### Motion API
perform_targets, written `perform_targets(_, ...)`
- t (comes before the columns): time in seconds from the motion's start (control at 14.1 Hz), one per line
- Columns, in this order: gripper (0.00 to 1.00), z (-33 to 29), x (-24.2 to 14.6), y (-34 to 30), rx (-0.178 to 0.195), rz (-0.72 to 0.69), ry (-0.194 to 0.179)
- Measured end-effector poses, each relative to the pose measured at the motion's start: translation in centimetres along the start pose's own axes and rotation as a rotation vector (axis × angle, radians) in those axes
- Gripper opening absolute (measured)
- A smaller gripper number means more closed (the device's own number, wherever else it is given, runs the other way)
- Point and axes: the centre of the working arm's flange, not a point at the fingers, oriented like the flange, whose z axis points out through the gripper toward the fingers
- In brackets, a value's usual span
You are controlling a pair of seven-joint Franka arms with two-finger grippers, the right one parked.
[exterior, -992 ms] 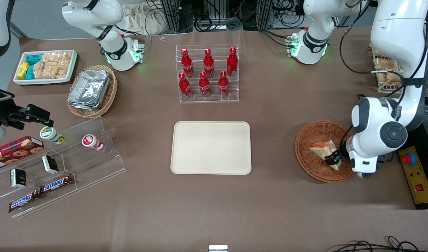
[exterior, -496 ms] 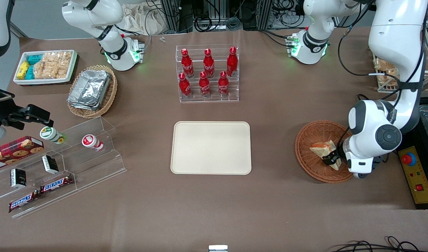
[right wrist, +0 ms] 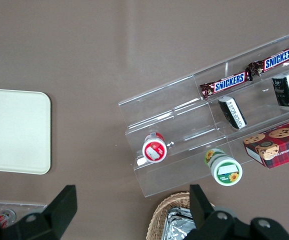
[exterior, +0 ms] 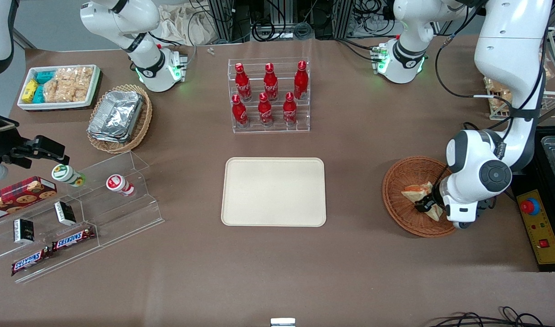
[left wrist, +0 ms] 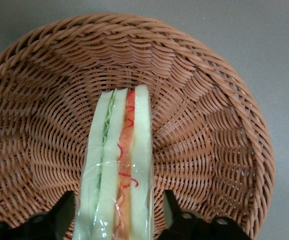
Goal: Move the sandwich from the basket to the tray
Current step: 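Close the left gripper on the sandwich's crust edge, then lift the sandwich and carry it with the left gripper over the cream tray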
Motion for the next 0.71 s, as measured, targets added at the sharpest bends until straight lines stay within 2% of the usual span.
perform_targets(0.21,0.43,-0.2,0.1,0.1,-0.005,-0.026,0.004)
perform_targets(0.35,0.35,-0.6,0.2,0.2,-0.010,-0.032,0.010)
perform_targets(0.5,0.31,-2.0,0.5,0.4,-0.015,-0.033,0.018)
perform_targets(0.71,0.18,-6.7,0.9,0.5,0.032,-0.035,-0.011)
